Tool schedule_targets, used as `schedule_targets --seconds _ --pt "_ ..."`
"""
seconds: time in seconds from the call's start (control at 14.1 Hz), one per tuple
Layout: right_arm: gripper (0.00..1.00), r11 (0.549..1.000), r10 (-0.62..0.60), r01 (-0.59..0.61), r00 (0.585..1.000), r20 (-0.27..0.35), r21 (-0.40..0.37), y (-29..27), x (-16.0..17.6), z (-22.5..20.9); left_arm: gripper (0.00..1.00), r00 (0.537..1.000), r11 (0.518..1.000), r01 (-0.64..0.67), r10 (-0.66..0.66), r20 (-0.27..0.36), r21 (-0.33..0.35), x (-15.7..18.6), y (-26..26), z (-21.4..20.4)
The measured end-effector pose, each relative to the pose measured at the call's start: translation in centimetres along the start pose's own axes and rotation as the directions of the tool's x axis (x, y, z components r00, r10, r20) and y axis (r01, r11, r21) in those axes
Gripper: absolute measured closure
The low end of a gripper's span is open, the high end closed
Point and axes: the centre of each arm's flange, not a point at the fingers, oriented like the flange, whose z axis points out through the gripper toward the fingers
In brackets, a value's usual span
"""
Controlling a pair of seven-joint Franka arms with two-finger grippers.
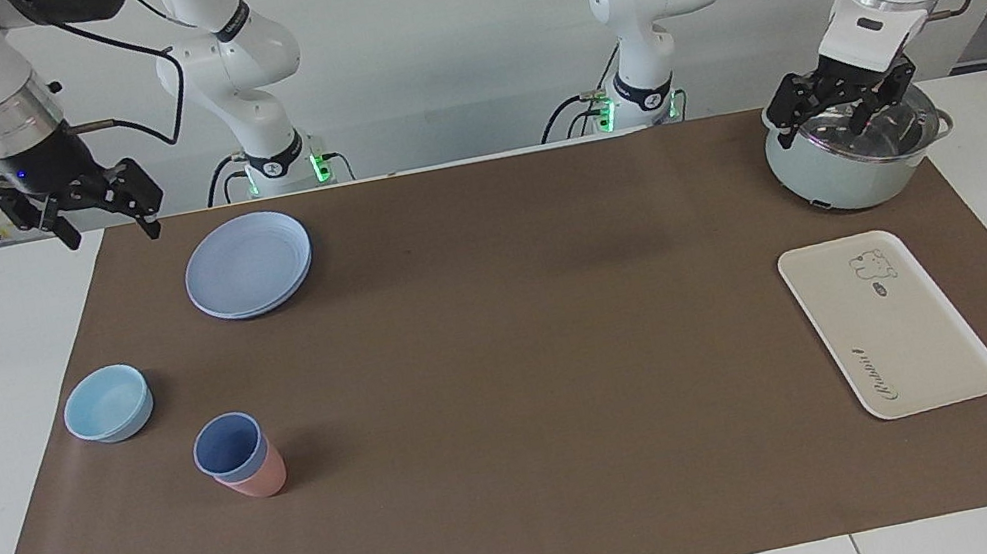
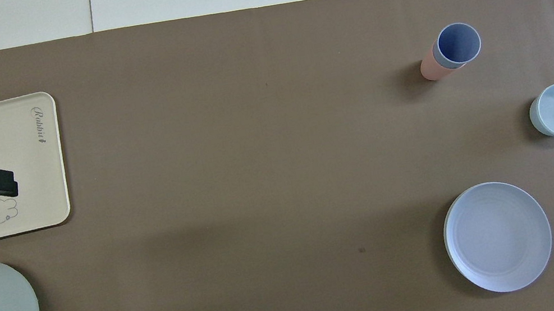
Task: Place cup on tray
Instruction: 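Raise the right gripper from rest toward the blue cup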
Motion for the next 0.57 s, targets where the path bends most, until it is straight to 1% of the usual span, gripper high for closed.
schedule_targets --seconds 0.36,0.43,0.5,0.57 --pt "0.00 1.000 -0.002 0.002 1.000 0.004 0.000 -0.1 0.0 0.4 0.00 1.000 1.000 0.005 -0.005 0.002 0.000 0.0 -0.3 0.0" --pt "0.00 1.000 -0.013 0.013 1.000 -0.017 0.002 -0.2 0.1 0.9 0.00 1.000 1.000 0.006 -0.006 0.002 0.000 0.0 -0.3 0.0" --pt "0.00 0.998 -0.057 0.058 0.997 -0.059 0.001 -0.2 0.4 1.8 0.00 1.000 1.000 0.006 -0.006 0.003 0.000 0.0 -0.3 0.0" --pt "0.00 0.989 -0.147 0.147 0.984 -0.100 -0.007 -0.2 0.6 3.1 0.00 1.000 1.000 0.006 -0.006 0.003 0.000 0.0 -0.3 0.0"
